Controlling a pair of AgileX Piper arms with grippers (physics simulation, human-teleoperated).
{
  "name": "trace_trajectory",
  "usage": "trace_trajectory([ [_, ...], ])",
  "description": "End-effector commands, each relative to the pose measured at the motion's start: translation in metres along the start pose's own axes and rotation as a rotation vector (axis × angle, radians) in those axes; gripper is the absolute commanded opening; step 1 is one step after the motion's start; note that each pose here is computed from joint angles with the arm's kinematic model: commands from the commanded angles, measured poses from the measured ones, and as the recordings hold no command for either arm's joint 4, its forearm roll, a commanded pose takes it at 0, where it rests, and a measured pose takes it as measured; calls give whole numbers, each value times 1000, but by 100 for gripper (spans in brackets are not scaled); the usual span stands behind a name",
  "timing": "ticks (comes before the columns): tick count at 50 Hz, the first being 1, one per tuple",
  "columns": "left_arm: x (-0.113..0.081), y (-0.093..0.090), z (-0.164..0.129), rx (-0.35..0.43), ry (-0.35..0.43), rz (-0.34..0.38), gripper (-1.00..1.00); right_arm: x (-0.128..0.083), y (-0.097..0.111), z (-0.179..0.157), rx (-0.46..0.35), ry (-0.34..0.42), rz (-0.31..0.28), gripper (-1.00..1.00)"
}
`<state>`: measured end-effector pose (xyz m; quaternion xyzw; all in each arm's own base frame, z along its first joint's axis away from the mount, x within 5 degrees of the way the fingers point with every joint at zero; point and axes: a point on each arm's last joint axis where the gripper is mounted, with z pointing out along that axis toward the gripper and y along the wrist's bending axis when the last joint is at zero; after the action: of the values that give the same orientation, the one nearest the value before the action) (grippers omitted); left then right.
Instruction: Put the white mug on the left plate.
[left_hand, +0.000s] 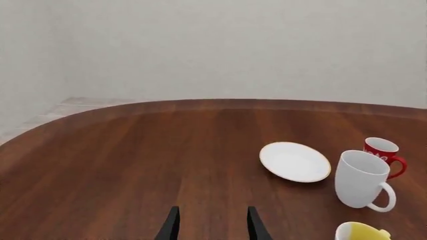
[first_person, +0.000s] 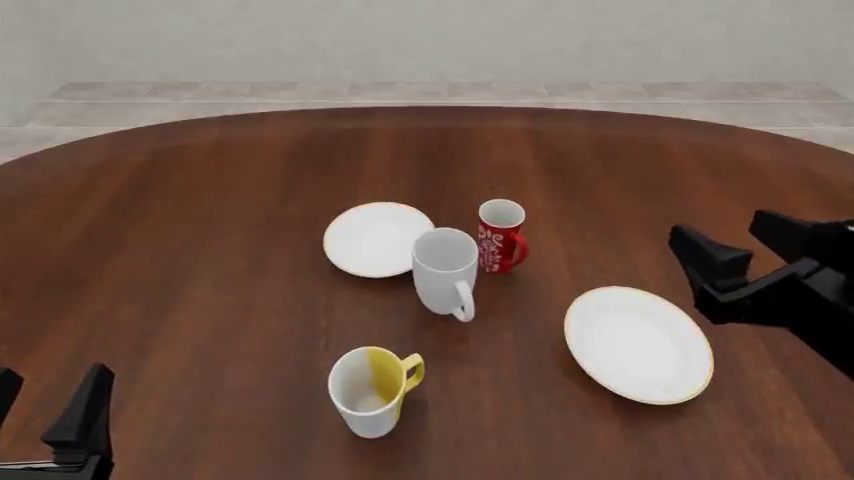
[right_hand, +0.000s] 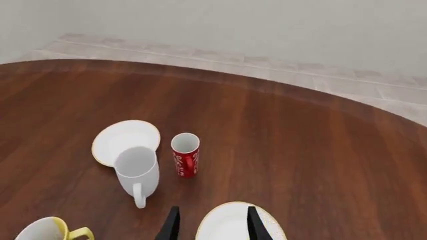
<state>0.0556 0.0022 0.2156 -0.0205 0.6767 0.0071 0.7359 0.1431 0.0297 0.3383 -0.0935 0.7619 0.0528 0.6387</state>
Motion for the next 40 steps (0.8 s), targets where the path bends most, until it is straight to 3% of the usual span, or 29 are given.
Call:
trace_trajectory([
  [1, -2, 0, 0, 3, -4, -2, 100, -21, 14, 25, -83, 56, -23, 100],
  [24, 3, 0, 0, 9, 6, -9, 100, -30, 46, 67, -212, 145, -58, 100],
  [40, 4, -1, 0, 12, 16, -11, 100, -36, 58, 95, -234, 165, -51, 100],
])
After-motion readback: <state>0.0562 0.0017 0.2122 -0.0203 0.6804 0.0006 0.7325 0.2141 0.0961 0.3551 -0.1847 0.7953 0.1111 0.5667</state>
